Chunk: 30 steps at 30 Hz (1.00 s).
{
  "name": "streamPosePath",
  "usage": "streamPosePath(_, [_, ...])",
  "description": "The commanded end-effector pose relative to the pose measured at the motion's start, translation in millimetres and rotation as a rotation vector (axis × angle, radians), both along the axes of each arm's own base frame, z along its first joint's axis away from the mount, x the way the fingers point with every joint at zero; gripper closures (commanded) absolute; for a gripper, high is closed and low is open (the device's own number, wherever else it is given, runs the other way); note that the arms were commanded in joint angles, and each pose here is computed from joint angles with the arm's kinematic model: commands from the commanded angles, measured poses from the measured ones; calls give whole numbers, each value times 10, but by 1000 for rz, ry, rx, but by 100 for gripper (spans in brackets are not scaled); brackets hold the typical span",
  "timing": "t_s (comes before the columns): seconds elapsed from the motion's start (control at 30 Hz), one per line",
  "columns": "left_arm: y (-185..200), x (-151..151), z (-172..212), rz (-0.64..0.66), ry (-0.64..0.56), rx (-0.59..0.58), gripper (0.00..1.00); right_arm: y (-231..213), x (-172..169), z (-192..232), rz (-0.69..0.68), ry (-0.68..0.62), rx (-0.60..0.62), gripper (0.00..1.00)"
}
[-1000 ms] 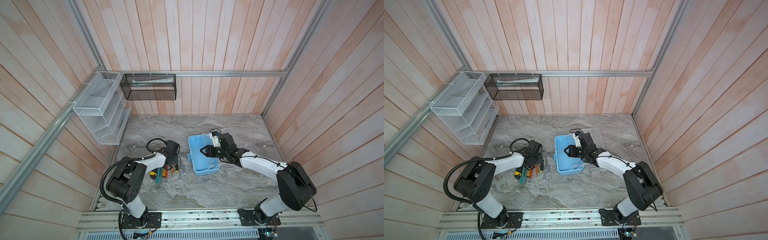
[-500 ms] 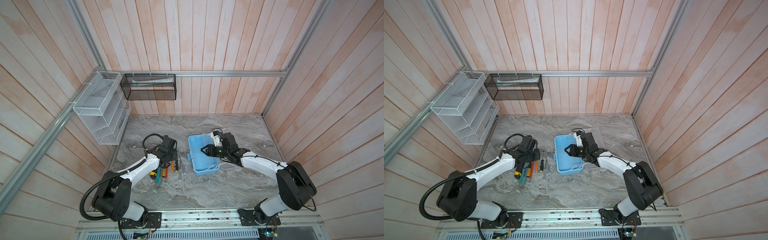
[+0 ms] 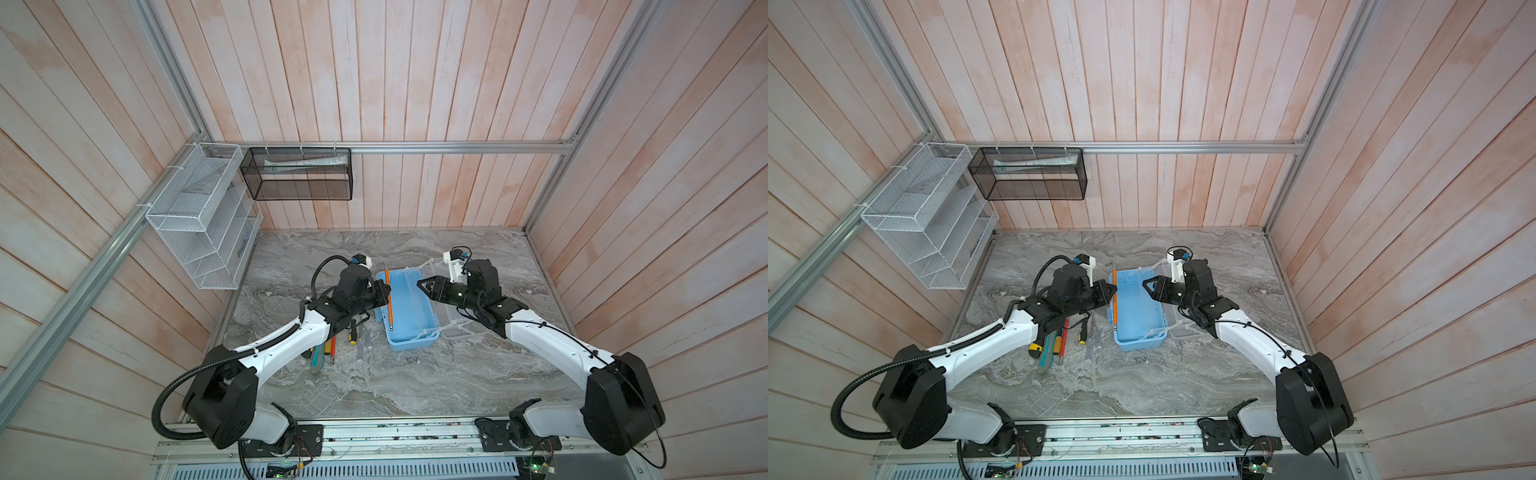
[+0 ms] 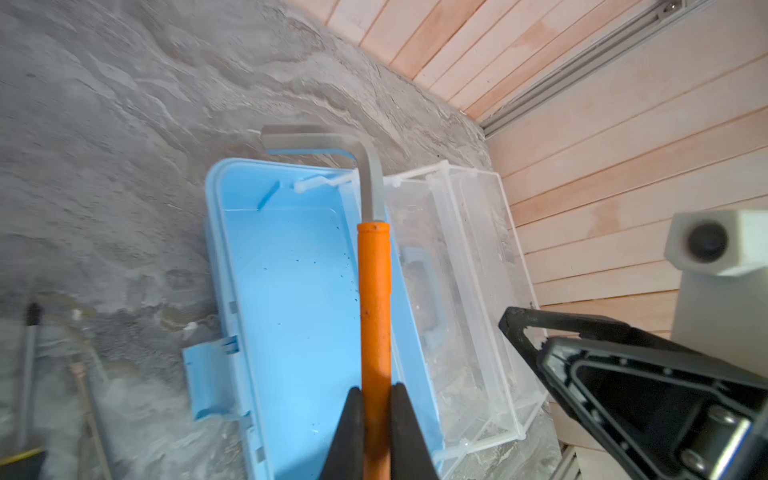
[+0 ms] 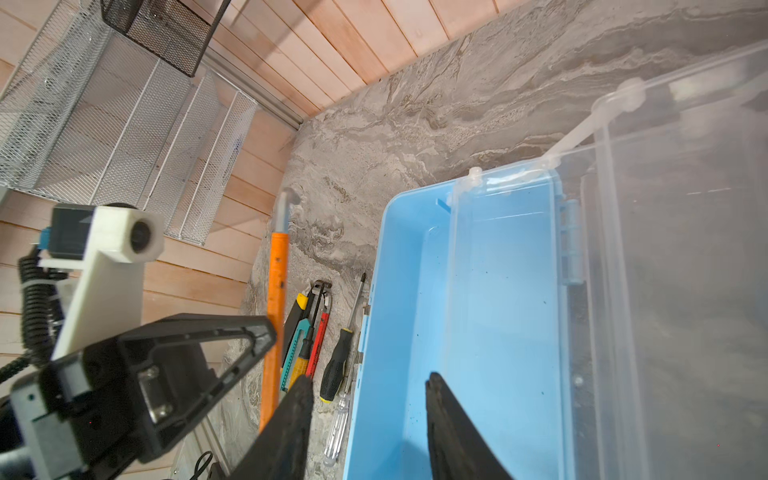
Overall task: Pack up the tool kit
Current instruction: 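Carry the orange hex key over the box and release it inside, then move the left gripper back over the row of tools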
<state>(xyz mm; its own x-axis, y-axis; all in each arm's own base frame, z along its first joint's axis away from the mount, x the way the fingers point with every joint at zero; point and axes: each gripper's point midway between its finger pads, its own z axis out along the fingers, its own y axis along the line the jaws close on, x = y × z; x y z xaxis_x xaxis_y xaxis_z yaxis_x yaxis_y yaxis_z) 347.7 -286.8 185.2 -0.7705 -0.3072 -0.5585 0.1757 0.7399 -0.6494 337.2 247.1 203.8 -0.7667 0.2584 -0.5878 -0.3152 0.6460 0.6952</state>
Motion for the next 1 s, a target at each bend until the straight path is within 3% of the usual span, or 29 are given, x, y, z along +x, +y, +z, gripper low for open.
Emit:
streamPosePath(0.0, [-283, 140, 184, -22, -42, -95, 100, -38, -16, -8, -10, 2, -1, 55])
streamPosePath(0.23, [-569, 166, -194, -66, 23, -73, 100, -88, -20, -35, -20, -1, -8, 55])
streamPosePath(0.57, [-625, 273, -543, -57, 69, 19, 100, -80, -15, -200, -13, 28, -19, 55])
streamPosePath(0.63, [-649, 276, -580, -62, 74, 27, 88, -81, -9, -227, -15, 34, -23, 54])
streamPosePath(0.7, [-662, 273, -601, -65, 75, 33, 82, -81, -4, -228, -15, 34, -23, 54])
streamPosePath(0.97, [-638, 261, -626, -61, 77, 50, 81, -88, -5, -236, -16, 35, -28, 54])
